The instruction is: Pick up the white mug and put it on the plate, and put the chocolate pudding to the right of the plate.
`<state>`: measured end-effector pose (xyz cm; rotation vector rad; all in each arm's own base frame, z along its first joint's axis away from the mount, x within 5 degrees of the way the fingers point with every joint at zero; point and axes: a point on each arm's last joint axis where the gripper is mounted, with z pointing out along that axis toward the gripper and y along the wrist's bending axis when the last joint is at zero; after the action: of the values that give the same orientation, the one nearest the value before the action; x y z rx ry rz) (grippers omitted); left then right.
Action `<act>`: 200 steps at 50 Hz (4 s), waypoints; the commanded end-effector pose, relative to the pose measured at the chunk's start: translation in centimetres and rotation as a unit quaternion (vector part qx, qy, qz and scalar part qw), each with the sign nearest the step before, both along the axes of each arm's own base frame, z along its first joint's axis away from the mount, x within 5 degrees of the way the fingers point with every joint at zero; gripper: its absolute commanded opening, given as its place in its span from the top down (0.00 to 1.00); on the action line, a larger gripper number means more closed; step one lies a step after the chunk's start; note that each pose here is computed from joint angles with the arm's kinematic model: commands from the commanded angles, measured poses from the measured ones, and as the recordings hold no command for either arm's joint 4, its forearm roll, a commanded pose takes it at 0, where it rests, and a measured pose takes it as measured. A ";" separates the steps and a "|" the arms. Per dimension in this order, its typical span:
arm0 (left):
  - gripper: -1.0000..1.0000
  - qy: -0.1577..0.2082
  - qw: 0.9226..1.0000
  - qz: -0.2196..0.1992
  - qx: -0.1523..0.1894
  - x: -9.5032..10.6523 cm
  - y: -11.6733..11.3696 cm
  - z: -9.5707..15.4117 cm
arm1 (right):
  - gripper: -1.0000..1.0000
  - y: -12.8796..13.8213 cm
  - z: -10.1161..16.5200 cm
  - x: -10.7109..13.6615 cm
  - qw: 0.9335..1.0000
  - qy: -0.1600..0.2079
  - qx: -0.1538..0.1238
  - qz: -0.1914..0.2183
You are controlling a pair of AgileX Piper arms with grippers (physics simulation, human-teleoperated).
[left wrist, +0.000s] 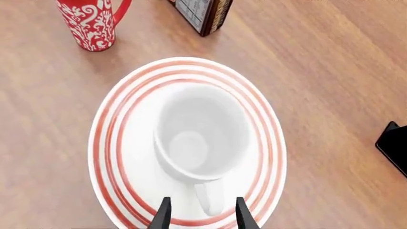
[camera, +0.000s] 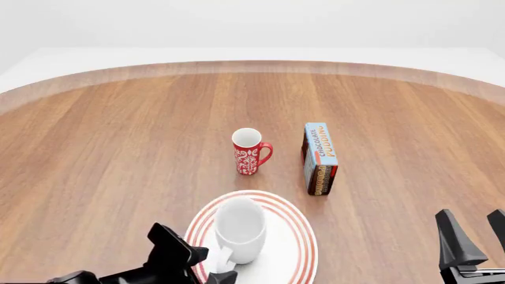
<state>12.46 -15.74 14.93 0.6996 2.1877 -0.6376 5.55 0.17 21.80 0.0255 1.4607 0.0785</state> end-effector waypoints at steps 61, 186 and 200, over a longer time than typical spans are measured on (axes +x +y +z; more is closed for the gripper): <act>0.00 -0.101 0.993 -0.001 -0.064 -1.9 3.5 9.6 | 0.00 0.0 0.0 0.0 1.000 0.000 0.000 0.000; 0.00 -0.376 0.849 0.363 -0.077 -5.7 15.5 7.1 | 0.00 0.0 0.0 0.0 1.000 -0.002 -0.005 -0.002; 0.00 -0.393 0.825 0.390 -0.117 -7.0 15.8 7.4 | 0.00 0.0 0.0 0.0 1.000 -0.002 -0.008 -0.003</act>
<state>6.00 -0.11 22.36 -0.0627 1.4202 -0.1021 5.55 0.15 21.81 0.0187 1.4579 0.0651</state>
